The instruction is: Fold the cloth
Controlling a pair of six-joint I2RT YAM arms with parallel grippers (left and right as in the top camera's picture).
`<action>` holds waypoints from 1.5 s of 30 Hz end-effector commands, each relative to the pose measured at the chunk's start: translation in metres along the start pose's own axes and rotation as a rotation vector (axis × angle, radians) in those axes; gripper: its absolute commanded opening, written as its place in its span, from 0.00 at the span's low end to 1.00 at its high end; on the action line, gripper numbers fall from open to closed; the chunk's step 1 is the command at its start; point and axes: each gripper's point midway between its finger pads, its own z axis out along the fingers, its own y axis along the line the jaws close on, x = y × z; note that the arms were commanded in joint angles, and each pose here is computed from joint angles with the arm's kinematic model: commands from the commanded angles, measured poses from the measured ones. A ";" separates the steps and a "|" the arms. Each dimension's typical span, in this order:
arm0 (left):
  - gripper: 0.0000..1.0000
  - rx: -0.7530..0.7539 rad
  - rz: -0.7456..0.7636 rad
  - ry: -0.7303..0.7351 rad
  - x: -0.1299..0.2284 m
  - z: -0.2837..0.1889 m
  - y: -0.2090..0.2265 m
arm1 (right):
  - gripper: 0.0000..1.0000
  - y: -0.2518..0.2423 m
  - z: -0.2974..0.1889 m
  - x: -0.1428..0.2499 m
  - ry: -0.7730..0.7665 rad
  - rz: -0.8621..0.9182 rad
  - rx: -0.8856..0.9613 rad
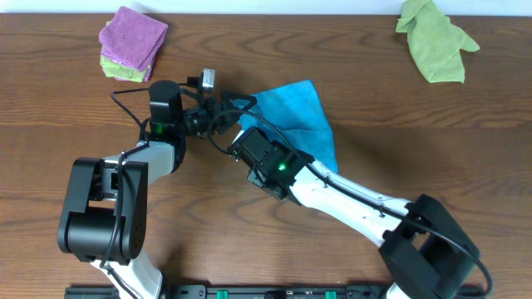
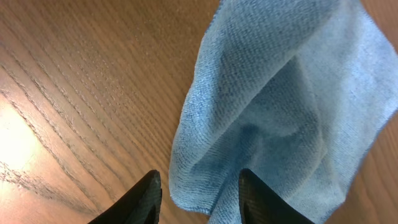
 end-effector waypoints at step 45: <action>0.95 -0.022 -0.001 -0.066 -0.016 -0.007 0.000 | 0.02 -0.002 0.001 -0.010 -0.051 0.064 -0.022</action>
